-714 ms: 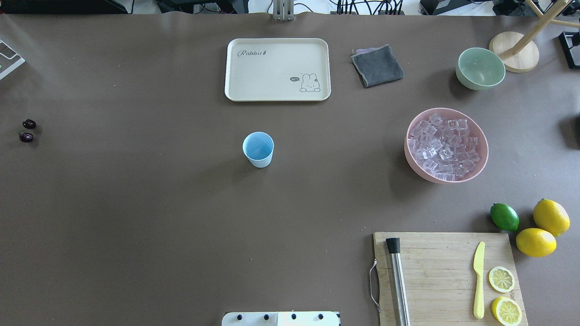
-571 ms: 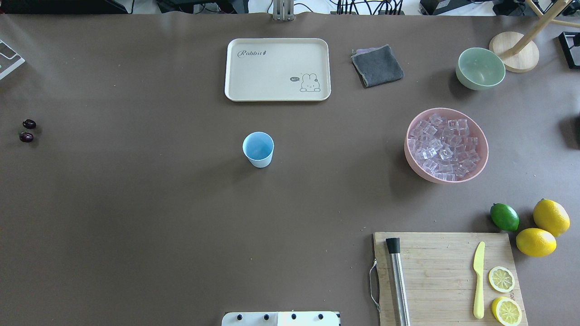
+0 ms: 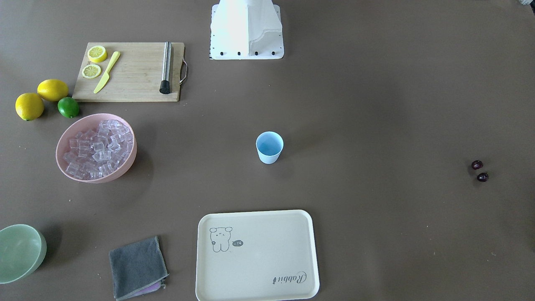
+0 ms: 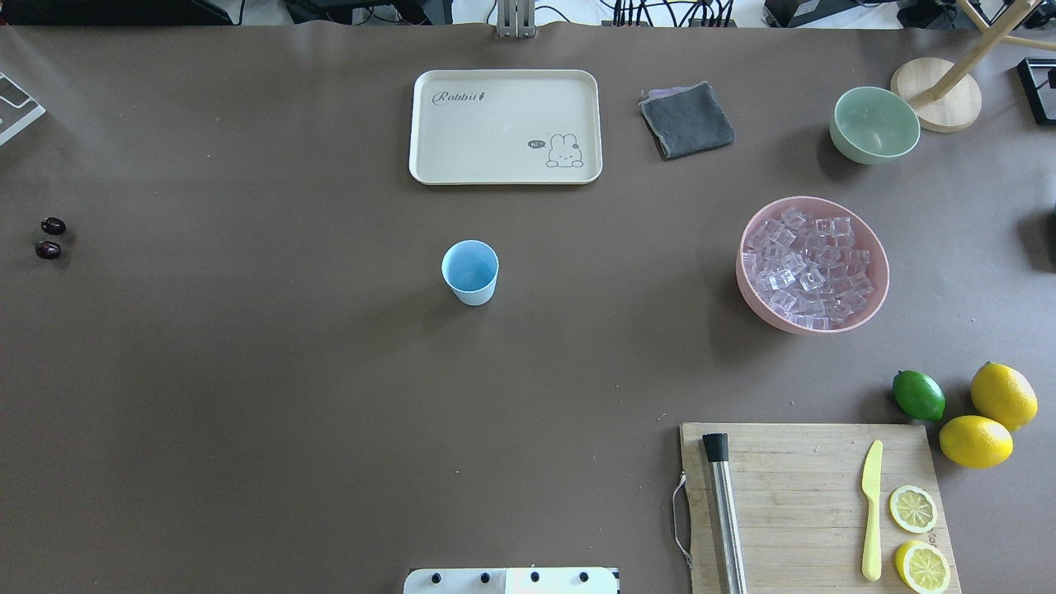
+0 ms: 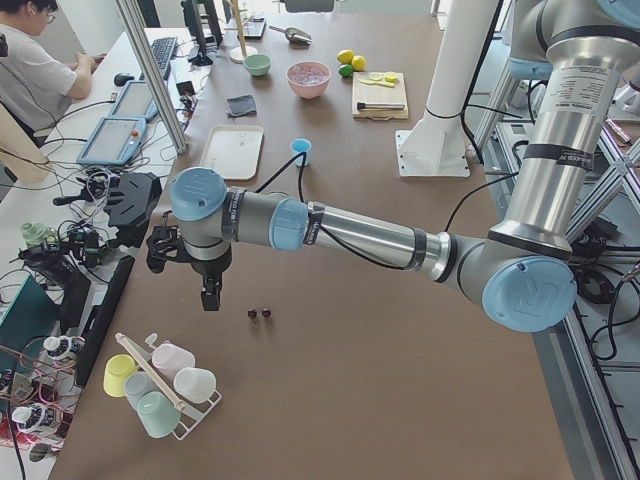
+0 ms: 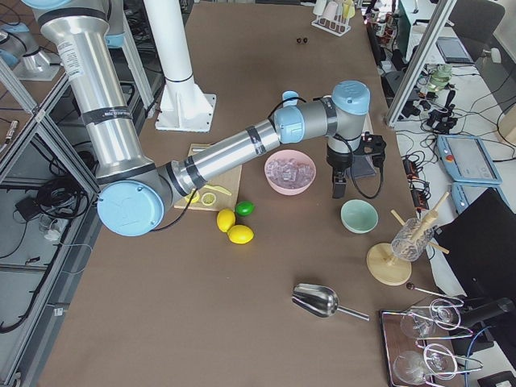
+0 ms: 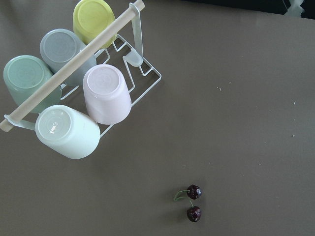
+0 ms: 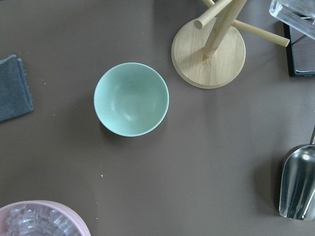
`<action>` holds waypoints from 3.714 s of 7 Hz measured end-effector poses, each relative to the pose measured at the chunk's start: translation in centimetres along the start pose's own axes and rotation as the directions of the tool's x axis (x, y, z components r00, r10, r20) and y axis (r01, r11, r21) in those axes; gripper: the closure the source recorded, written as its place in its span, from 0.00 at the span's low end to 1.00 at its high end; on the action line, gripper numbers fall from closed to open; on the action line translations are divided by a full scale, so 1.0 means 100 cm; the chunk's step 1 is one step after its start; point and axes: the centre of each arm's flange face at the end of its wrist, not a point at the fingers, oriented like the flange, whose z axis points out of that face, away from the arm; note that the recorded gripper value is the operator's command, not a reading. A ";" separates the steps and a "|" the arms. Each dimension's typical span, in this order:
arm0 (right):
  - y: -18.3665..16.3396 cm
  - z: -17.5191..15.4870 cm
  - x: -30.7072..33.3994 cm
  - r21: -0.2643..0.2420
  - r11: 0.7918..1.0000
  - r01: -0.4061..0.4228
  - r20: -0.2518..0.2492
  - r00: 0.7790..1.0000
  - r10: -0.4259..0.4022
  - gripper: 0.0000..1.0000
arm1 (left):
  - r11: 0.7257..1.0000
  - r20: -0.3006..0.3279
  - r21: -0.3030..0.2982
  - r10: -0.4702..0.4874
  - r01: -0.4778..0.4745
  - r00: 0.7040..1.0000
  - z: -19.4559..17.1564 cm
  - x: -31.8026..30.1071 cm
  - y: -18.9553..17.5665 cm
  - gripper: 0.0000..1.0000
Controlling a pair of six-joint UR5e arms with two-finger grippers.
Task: Put ice and cherries in cup
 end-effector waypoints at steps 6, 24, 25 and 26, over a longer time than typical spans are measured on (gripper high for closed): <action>0.011 -0.020 -0.011 0.038 0.999 0.028 0.016 0.999 -0.029 0.00 | 1.000 -0.003 0.009 -0.020 0.020 1.000 0.012 -0.018 0.018 0.02; 0.121 0.204 -0.255 -0.129 0.907 0.402 -0.107 0.903 -0.416 0.01 | 0.978 -0.017 0.152 0.149 -0.145 0.989 -0.002 0.006 0.027 0.02; 0.124 0.208 -0.256 -0.136 0.904 0.405 -0.106 0.901 -0.420 0.01 | 0.977 -0.017 0.154 0.151 -0.147 0.988 -0.002 0.006 0.028 0.02; 0.126 0.210 -0.258 -0.142 0.902 0.407 -0.105 0.900 -0.423 0.01 | 0.976 -0.017 0.157 0.155 -0.150 0.988 -0.001 0.005 0.032 0.02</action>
